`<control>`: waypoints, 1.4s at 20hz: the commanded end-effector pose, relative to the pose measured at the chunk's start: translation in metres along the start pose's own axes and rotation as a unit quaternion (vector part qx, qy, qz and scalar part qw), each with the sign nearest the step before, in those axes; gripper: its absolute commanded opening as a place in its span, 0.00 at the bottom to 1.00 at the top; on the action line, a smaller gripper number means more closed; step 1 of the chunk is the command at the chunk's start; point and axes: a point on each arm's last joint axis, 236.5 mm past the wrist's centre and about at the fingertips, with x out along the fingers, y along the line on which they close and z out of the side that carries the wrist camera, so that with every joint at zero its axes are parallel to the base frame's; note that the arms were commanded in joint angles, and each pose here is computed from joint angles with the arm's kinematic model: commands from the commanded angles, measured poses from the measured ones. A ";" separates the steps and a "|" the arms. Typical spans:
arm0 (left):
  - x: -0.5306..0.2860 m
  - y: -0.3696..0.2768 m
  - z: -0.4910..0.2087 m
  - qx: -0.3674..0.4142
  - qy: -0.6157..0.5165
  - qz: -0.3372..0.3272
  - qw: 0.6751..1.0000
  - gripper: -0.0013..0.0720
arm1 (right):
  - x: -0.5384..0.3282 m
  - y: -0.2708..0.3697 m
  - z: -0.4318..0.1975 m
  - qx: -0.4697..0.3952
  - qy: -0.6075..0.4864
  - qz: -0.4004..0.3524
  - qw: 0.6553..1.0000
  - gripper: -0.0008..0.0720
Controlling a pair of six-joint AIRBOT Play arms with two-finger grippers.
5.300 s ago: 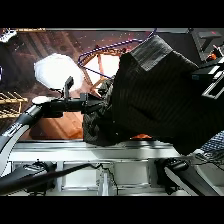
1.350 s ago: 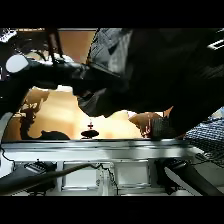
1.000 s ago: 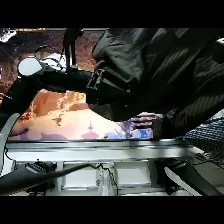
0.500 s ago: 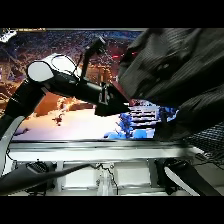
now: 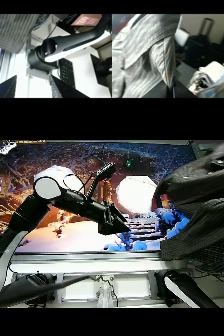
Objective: Fold the clothes and pants, and hang the long-sleeved shirts on hangers.
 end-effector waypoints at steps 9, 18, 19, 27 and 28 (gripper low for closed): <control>0.000 0.009 -0.008 0.004 0.017 0.018 1.000 0.57 | 0.060 -0.066 0.036 0.048 -0.054 -0.142 0.987 0.05; 0.000 0.009 -0.007 0.004 0.015 0.019 1.000 0.57 | 0.084 -0.125 0.021 0.105 -0.046 -0.200 0.973 0.05; 0.000 0.009 -0.007 0.004 0.015 0.019 1.000 0.57 | 0.087 -0.128 0.018 0.109 -0.041 -0.201 0.973 0.05; 0.000 0.009 -0.007 0.004 0.015 0.019 1.000 0.57 | 0.081 -0.150 -0.025 0.096 0.047 -0.246 0.963 0.05; 0.000 0.009 -0.007 0.004 0.015 0.019 1.000 0.57 | 0.079 -0.152 -0.023 0.096 0.044 -0.249 0.963 0.05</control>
